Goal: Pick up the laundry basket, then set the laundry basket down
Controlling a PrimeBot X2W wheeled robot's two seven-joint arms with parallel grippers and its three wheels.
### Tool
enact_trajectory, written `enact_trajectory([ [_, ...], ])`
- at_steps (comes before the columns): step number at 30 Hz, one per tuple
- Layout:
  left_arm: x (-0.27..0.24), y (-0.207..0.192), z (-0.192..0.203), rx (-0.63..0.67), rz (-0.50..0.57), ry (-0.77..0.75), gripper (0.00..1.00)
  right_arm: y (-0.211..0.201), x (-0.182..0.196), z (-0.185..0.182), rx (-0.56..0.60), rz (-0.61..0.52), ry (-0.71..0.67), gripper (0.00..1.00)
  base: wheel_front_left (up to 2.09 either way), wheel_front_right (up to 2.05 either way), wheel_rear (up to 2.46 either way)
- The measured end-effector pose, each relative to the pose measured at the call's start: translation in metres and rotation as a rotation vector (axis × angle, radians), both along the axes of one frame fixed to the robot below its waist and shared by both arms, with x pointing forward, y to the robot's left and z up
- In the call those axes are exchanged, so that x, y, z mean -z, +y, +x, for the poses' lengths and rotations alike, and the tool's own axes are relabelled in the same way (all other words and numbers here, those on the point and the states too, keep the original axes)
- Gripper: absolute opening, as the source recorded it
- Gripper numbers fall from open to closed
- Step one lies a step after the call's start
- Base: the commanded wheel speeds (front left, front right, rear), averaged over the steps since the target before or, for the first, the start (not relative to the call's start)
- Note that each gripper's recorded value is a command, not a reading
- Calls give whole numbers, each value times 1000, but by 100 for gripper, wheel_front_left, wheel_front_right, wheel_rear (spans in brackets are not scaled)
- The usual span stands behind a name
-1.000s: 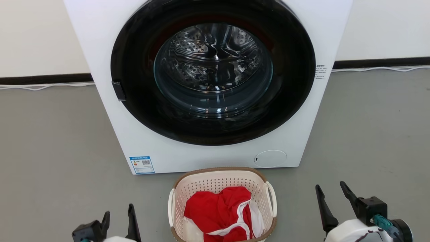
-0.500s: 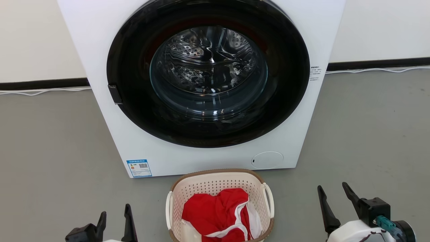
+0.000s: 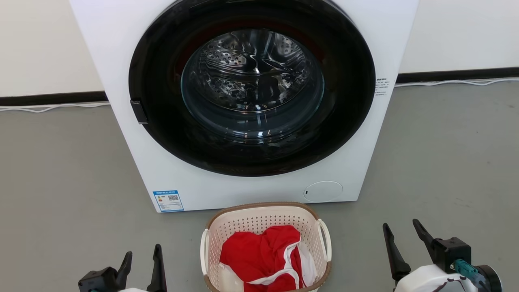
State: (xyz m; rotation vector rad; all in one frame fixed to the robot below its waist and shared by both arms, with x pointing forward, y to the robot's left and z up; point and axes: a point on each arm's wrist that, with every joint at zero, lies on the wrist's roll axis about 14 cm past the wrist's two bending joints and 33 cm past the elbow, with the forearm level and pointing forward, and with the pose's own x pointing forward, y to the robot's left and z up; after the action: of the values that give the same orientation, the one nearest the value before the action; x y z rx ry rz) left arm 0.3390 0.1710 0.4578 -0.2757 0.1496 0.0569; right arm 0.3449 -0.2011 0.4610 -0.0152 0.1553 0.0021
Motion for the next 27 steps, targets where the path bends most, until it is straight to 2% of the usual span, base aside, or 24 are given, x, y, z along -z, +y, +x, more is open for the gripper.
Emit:
enact_trajectory([
  [27, -6, -8, -1, 118, 5, -18, 100, 5, 4, 1, -15, 8, 14, 100, 0, 0, 0],
])
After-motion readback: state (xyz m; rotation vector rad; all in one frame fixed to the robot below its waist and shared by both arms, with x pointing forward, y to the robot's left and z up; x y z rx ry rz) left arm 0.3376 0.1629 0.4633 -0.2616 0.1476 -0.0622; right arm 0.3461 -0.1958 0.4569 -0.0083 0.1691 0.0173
